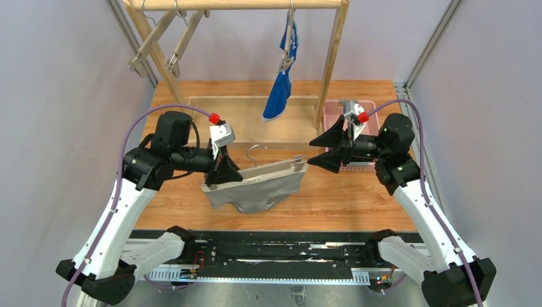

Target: Remove the underwear clipped to the hanger

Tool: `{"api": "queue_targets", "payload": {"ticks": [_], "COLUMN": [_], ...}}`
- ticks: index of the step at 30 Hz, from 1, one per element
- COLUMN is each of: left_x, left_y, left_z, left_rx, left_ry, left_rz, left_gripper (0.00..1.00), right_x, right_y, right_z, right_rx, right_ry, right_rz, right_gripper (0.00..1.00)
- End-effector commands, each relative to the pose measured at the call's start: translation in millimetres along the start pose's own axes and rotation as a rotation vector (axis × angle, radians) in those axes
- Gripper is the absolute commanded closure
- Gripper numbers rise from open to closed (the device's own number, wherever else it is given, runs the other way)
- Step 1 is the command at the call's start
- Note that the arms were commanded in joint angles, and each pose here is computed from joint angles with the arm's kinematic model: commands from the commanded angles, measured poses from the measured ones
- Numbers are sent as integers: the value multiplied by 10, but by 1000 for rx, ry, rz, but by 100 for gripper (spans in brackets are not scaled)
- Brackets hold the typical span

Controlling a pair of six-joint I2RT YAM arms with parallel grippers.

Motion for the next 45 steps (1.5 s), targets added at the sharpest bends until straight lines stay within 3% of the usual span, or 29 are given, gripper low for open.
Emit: {"api": "queue_targets", "payload": {"ticks": [1, 17, 22, 34, 36, 38, 39, 44, 45], "left_x": [-40, -26, -20, -30, -27, -24, -20, -23, -26], "left_y": [18, 13, 11, -6, -3, 3, 9, 8, 8], "left_z": [-161, -230, -226, -308, -314, -312, -308, -300, -299], "left_rx": [-55, -62, -61, -97, -98, -98, -96, -96, -97], "left_ry": [49, 64, 63, 70, 68, 67, 63, 66, 67], "left_rz": [85, 81, 73, 63, 65, 66, 66, 69, 70], "left_gripper": [100, 100, 100, 100, 100, 100, 100, 100, 100], "right_x": [68, 120, 135, 155, 151, 143, 143, 134, 129], "right_y": [15, 332, 338, 317, 318, 319, 317, 308, 306], "right_z": [-92, -74, -71, -66, -62, -61, -57, -58, -62], "right_rx": [-13, 25, 31, 44, 45, 45, 46, 42, 41], "right_ry": [-15, 5, 5, 7, 9, 9, 11, 1, 2], "right_rz": [-53, -159, -157, -147, -143, -134, -130, -97, -82], "right_gripper": [37, 34, 49, 47, 59, 90, 98, 99, 91]}}
Point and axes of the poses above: each gripper's point midway between its finger pads, its own y axis out along the fingers, its own x axis along the line the jaws close on, z = x × y, the point moved 9 cm from there along -y, back along the fingers, and after that the axes turned 1 degree about -y, right-handed, at the moved point
